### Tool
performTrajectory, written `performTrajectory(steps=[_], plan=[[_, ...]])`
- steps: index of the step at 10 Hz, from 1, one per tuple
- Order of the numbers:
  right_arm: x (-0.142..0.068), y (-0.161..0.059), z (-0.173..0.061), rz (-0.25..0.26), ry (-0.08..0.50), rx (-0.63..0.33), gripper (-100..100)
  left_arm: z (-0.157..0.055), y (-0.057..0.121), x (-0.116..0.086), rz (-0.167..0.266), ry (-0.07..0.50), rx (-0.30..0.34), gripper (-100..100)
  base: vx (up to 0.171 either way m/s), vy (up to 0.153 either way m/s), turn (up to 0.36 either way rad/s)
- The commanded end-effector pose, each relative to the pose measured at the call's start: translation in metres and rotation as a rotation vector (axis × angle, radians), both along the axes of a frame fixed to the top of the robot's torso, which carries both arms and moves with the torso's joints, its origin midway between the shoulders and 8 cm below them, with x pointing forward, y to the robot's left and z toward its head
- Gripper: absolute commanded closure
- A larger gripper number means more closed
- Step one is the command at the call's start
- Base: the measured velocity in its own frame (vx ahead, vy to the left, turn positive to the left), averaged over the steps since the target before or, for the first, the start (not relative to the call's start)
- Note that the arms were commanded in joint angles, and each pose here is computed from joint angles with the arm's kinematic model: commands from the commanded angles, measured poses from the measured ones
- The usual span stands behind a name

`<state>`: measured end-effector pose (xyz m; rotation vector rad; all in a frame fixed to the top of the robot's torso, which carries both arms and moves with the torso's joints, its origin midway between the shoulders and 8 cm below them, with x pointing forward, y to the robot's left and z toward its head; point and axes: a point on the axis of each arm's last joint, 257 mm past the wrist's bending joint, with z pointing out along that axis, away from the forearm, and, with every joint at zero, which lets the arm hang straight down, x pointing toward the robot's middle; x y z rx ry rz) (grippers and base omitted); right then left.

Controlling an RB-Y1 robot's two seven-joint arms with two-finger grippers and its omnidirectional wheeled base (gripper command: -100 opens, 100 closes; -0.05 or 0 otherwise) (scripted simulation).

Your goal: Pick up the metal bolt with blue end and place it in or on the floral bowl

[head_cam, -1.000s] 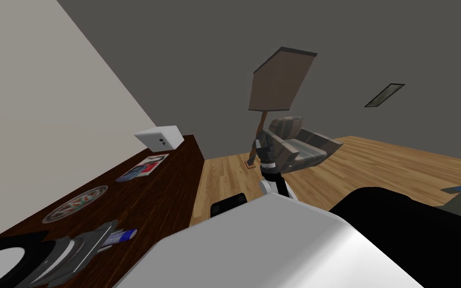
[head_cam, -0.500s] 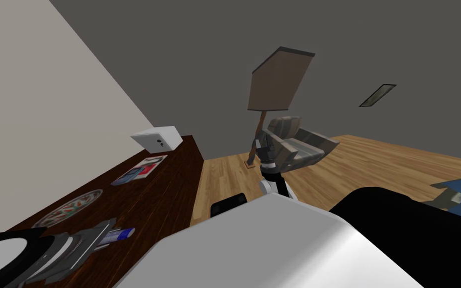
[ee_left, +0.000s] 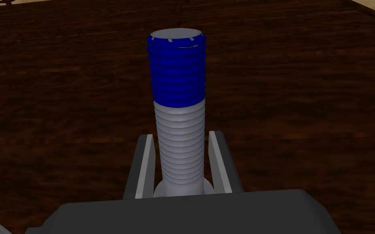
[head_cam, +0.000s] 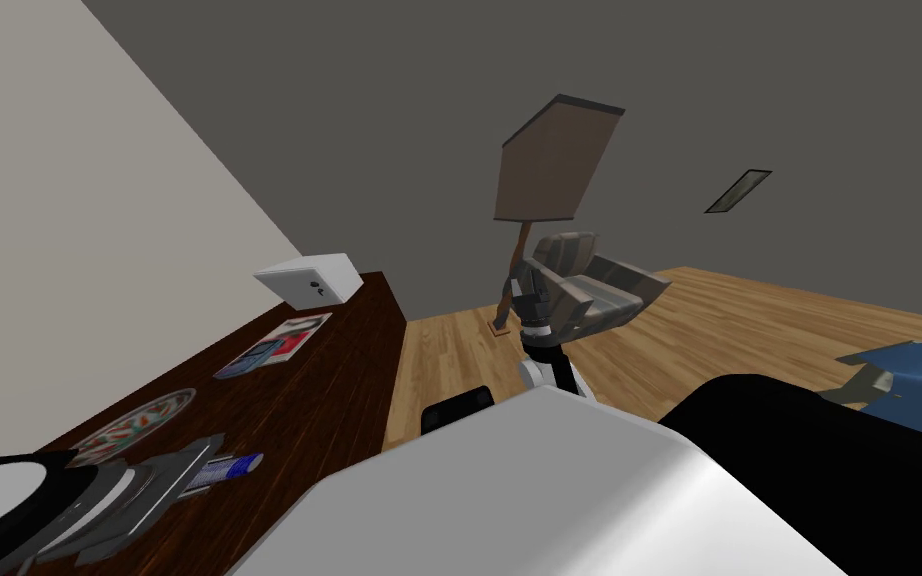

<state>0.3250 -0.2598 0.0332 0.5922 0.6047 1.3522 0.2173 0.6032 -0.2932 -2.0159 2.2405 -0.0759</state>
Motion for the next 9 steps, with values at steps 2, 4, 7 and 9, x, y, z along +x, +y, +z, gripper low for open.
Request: performTrajectory(steps=[2, 4, 7, 9], plan=[[0.0, 0.0, 0.0, 0.0, 0.0, 0.0, 0, 0.007, 0.003, 0.013, -0.004, -0.017, -0.001, 100, 0.011, 0.045, -0.006], [0.0, 0.0, 0.0, 0.0, 0.0, 0.0, 0, 0.011, 0.016, 0.01, 0.019, 0.006, -0.007, 100, 0.019, 0.073, -0.08], [0.0, 0.0, 0.0, 0.0, 0.0, 0.0, 0, 0.023, 0.023, 0.026, 0.027, -0.022, -0.004, 100, 0.018, 0.091, -0.044], [0.0, 0.0, 0.0, 0.0, 0.0, 0.0, 0, 0.03, 0.029, 0.03, 0.039, -0.028, -0.005, 100, 0.008, 0.086, -0.045]])
